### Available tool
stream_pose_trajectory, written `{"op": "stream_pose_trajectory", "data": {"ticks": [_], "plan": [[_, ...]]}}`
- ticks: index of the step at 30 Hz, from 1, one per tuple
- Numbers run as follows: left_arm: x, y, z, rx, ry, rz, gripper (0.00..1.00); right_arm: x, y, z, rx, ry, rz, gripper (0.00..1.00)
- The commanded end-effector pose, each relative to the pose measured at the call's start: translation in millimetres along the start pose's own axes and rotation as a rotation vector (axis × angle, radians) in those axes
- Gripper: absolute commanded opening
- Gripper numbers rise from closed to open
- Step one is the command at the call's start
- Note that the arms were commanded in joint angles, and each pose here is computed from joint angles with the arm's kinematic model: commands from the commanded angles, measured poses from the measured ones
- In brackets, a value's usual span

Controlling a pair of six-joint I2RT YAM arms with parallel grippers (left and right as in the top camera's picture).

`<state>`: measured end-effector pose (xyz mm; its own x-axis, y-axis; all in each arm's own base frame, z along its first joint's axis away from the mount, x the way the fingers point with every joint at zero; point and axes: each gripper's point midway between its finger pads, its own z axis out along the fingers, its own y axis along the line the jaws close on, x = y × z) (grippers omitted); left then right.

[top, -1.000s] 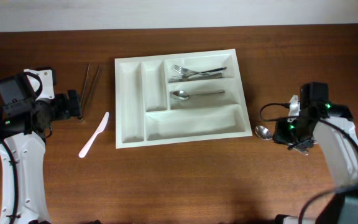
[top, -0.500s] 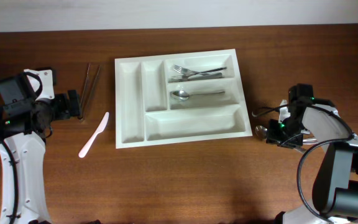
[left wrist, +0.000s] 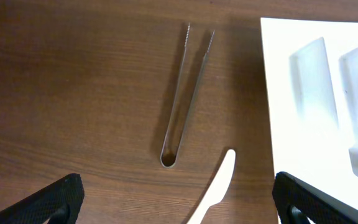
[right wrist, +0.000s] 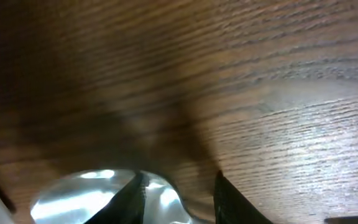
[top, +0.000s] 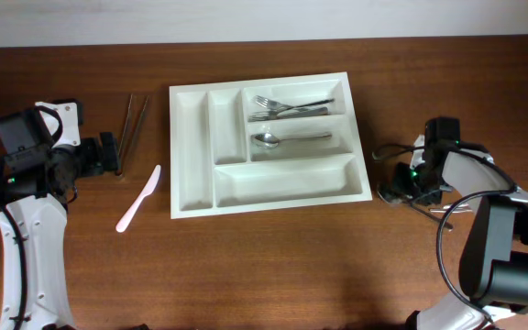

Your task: Pack container

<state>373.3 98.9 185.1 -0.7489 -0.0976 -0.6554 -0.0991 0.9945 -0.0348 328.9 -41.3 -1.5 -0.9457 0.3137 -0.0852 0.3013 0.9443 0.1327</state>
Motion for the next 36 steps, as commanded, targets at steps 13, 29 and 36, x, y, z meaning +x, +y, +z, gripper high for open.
{"op": "stream_pose_trajectory", "data": {"ticks": [13,29,36], "plan": [[-8,0,-3,0.006,-0.021,0.014,0.99,-16,-20,26,0.003,-0.041,0.082,0.37],[-8,0,-3,0.006,-0.021,0.014,0.99,-40,-49,12,-0.066,-0.111,0.121,0.36],[-8,0,-3,0.006,-0.021,0.014,0.99,-45,-10,-27,-0.215,-0.058,0.037,0.33]]}}
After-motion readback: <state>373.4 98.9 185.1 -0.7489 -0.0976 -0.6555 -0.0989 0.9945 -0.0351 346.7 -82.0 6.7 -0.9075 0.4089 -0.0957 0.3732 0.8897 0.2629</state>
